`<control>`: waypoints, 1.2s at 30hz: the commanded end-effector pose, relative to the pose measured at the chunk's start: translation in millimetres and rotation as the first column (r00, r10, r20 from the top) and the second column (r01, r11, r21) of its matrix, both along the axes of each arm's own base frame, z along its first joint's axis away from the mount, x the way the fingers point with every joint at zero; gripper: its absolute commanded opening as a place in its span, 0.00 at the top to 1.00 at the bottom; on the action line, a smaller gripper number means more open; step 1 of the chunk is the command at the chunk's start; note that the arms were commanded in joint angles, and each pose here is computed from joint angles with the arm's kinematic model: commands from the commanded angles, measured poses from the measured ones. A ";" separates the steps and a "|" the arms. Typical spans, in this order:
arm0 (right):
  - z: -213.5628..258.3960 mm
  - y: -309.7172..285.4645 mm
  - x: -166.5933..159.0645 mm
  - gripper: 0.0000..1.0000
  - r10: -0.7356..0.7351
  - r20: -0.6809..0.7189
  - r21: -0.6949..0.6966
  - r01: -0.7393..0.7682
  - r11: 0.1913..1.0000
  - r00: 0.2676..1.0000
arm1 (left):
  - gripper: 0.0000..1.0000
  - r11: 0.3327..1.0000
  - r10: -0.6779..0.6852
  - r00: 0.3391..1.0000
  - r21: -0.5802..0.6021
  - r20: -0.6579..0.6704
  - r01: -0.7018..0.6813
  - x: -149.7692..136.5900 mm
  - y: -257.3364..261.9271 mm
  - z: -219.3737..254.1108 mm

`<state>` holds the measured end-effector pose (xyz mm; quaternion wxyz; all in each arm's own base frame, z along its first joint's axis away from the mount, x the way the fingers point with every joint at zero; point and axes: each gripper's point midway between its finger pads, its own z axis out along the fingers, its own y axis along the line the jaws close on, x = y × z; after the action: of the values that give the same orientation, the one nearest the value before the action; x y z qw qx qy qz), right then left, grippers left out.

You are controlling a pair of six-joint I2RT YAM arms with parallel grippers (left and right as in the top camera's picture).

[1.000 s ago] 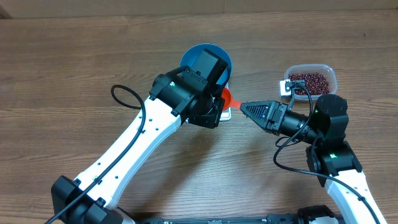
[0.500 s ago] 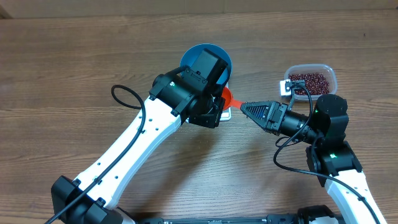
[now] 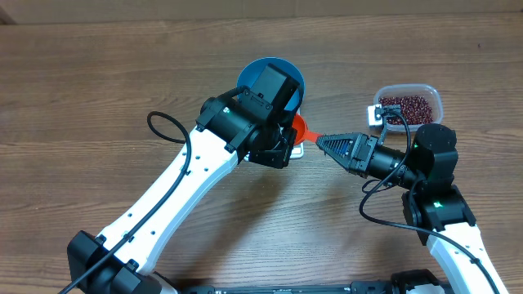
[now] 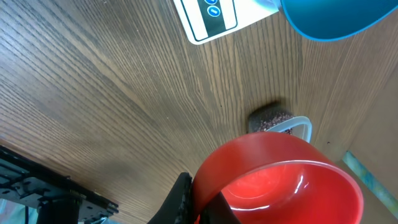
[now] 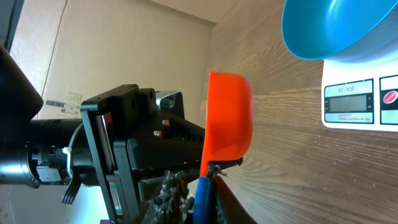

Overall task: Scoop item into bowl and weigh 150g on scale
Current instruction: 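Close the right gripper on the blue handle while left holds the cup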

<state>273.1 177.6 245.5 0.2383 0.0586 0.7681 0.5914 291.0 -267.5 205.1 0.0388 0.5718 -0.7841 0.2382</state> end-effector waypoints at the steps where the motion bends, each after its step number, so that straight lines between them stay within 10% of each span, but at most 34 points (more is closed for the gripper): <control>1: 14.3 2.3 0.4 0.87 0.014 0.038 0.006 -0.014 1.000 0.999 | 0.96 1.000 -0.003 1.000 -0.013 -0.005 0.002 -1.5 -6.8 2.8; 20: 14.3 2.2 0.5 0.96 0.013 0.037 0.007 -0.013 1.000 0.999 | 0.95 1.000 -0.004 1.000 -0.010 -0.006 0.004 -2.1 -6.3 2.4; 23: 14.3 2.2 0.5 0.96 0.013 0.037 0.007 -0.013 1.000 0.999 | 0.79 1.000 -0.005 1.000 -0.010 -0.006 0.005 -2.1 -6.3 2.4; 28: 14.3 2.2 0.5 0.96 0.013 0.038 0.006 -0.013 1.000 0.999 | 0.07 1.000 -0.011 1.000 -0.008 0.000 0.011 -1.6 -6.3 2.5; 36: 13.0 2.2 0.1 0.96 0.015 0.037 0.002 -0.015 1.000 0.999 | 0.00 0.998 -0.064 0.998 -0.017 0.024 0.064 0.1 -6.9 5.2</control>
<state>272.9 177.5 243.7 0.2343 0.0616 0.7697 0.5907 289.0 -269.9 205.4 0.0401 0.5638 -0.7895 0.2392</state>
